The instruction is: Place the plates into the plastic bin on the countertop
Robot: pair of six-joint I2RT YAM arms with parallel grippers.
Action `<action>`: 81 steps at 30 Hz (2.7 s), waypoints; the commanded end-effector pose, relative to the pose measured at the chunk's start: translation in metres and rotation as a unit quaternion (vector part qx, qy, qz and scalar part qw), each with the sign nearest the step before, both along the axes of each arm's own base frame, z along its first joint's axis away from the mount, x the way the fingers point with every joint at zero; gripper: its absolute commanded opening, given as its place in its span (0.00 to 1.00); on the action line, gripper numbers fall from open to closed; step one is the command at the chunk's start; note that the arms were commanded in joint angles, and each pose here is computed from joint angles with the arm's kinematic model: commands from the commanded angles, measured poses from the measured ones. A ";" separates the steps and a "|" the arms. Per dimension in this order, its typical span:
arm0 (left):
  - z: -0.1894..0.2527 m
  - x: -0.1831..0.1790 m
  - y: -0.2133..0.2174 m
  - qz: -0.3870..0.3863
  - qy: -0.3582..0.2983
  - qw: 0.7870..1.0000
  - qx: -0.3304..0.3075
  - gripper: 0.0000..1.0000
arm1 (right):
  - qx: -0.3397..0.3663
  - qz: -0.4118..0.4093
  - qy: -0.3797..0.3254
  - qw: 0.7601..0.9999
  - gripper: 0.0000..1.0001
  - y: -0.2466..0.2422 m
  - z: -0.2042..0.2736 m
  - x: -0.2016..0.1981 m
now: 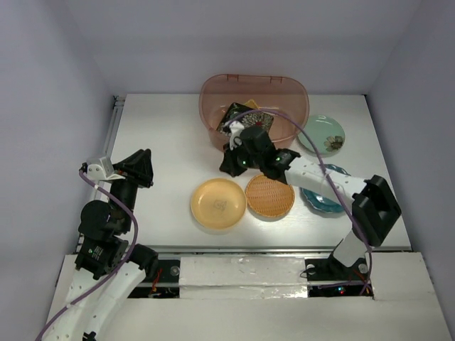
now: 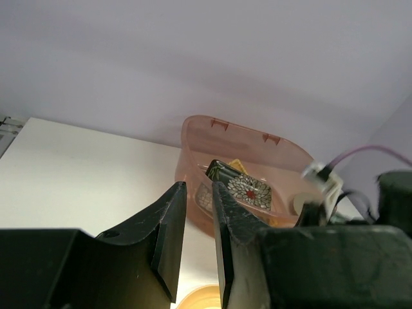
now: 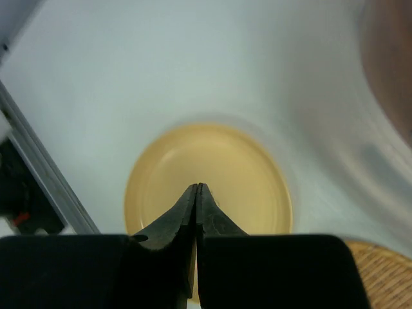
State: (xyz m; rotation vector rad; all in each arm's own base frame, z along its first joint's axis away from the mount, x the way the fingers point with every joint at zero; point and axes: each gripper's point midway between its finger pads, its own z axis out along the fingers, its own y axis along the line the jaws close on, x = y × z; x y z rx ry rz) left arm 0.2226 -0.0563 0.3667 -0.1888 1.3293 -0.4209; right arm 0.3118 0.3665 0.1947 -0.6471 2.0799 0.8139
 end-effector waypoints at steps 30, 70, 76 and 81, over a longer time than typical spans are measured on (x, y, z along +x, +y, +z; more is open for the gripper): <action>0.017 -0.006 0.002 -0.003 -0.033 0.999 -0.016 0.20 | -0.213 0.116 -0.012 0.970 0.00 0.116 -0.134 -0.118; 0.018 -0.006 0.001 -0.006 -0.034 0.999 -0.015 0.20 | -0.098 -0.145 -0.199 0.964 0.00 -0.027 0.072 0.213; 0.015 -0.004 0.000 -0.006 -0.030 0.999 -0.011 0.20 | -0.108 -0.176 -0.194 0.959 0.42 -0.037 0.072 0.217; 0.016 -0.005 0.000 -0.007 -0.031 0.999 -0.013 0.20 | -0.089 -0.198 -0.194 0.957 0.45 -0.050 0.090 0.202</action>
